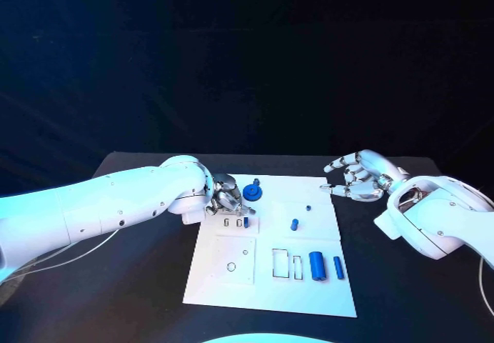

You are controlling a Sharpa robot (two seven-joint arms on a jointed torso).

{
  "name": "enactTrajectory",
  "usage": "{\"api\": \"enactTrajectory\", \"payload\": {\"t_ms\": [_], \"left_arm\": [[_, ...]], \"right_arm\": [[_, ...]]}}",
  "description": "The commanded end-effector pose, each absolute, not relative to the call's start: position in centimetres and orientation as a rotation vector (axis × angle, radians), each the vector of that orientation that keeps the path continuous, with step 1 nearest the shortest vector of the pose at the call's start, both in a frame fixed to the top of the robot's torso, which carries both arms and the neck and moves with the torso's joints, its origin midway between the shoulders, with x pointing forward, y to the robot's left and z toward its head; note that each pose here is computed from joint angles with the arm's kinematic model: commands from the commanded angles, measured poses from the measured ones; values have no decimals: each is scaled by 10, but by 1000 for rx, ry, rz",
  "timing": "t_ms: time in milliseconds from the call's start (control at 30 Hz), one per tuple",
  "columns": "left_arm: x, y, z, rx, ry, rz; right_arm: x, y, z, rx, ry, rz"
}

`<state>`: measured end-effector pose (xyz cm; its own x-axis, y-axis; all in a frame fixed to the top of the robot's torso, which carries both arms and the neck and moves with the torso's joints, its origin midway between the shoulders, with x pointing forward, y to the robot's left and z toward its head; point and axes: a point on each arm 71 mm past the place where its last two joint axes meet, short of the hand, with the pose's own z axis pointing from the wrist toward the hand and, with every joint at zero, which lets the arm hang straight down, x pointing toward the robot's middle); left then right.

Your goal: Assemble the parts on the task board

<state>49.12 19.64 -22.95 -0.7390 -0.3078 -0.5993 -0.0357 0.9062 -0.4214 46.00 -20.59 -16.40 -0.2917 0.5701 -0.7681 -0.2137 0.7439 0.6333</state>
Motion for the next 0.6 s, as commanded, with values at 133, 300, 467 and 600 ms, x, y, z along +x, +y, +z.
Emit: {"api": "enactTrajectory", "payload": {"t_ms": [133,300,467,600], "left_arm": [[491,191,-233,-207,2404,-478],[491,187,-235,-200,2419,-477],[491,185,-237,-201,2434,-484],[491,183,-238,-194,2443,-484]], "right_arm": [[461,-204,-165,281,1724,786],[461,-203,-165,278,1728,787],[462,-201,-166,274,1730,791],[462,-200,-166,271,1733,793]]}}
